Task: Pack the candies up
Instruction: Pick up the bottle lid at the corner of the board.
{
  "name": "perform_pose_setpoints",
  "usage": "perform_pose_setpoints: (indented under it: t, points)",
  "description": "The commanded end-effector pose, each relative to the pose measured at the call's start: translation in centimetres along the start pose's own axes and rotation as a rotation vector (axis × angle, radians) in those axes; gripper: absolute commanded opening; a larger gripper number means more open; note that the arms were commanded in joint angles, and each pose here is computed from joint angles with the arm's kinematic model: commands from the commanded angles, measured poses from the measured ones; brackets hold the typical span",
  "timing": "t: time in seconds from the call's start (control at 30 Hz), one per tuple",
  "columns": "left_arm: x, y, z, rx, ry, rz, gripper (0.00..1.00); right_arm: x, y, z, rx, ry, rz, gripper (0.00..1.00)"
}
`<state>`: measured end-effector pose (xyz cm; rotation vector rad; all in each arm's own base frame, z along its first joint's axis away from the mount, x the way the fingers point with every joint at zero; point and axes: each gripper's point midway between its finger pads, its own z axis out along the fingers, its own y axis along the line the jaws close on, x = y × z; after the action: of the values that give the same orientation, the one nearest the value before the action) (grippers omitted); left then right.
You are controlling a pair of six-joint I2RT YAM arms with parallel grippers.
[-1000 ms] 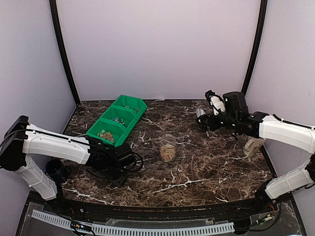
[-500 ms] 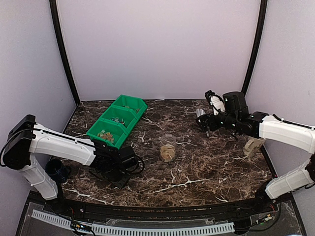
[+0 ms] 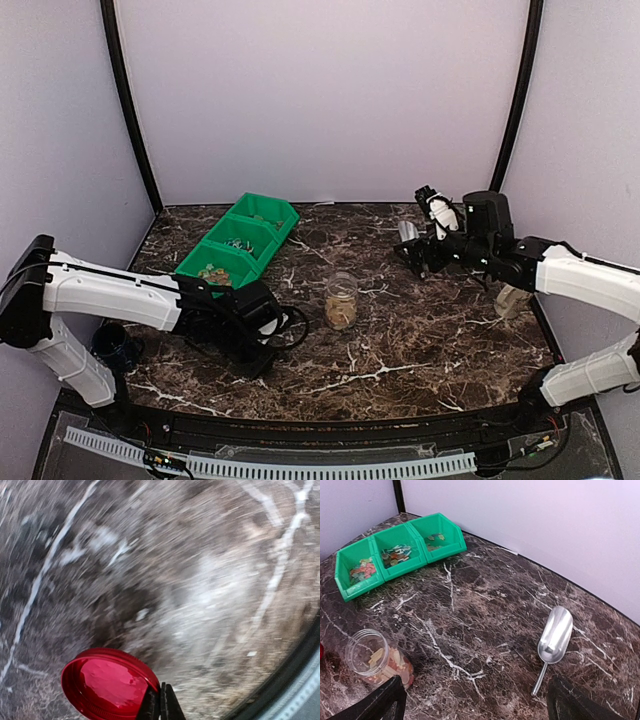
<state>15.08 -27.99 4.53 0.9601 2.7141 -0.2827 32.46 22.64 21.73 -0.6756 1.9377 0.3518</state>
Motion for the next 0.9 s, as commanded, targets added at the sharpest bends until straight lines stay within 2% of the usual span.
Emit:
perform_pose_setpoints:
  t: [0.0,0.13,0.23,0.33,0.5,0.7,0.87]
  points:
    - [-3.2,-4.5,-3.3,0.218,-0.114,0.129,0.0,-2.8,3.2,-1.8,-0.146,-0.16,-0.095,0.98]
    - [-4.3,-6.1,-4.4,0.298,-0.155,0.183,0.0,-2.9,5.1,-2.8,-0.222,-0.241,-0.153,1.0]
    - [-5.0,-7.5,-5.2,0.37,-0.183,0.213,0.0,-1.8,9.6,-4.0,-0.419,-0.288,-0.332,0.97]
    - [-5.2,-9.0,-6.1,0.461,-0.198,0.243,0.0,0.1,11.8,-4.3,-0.484,-0.276,-0.467,0.97]
    - [-5.3,-10.3,-7.0,0.583,-0.203,0.28,0.0,2.2,14.2,-4.4,-0.563,-0.24,-0.578,0.97]
    - [-5.8,-11.3,-8.5,0.716,-0.221,0.311,0.0,4.1,17.8,-5.5,-0.67,-0.264,-0.746,0.99]
    - [-6.4,-12.4,-10.2,0.863,-0.247,0.318,0.0,5.2,20.0,-5.5,-0.742,-0.247,-0.806,0.97]
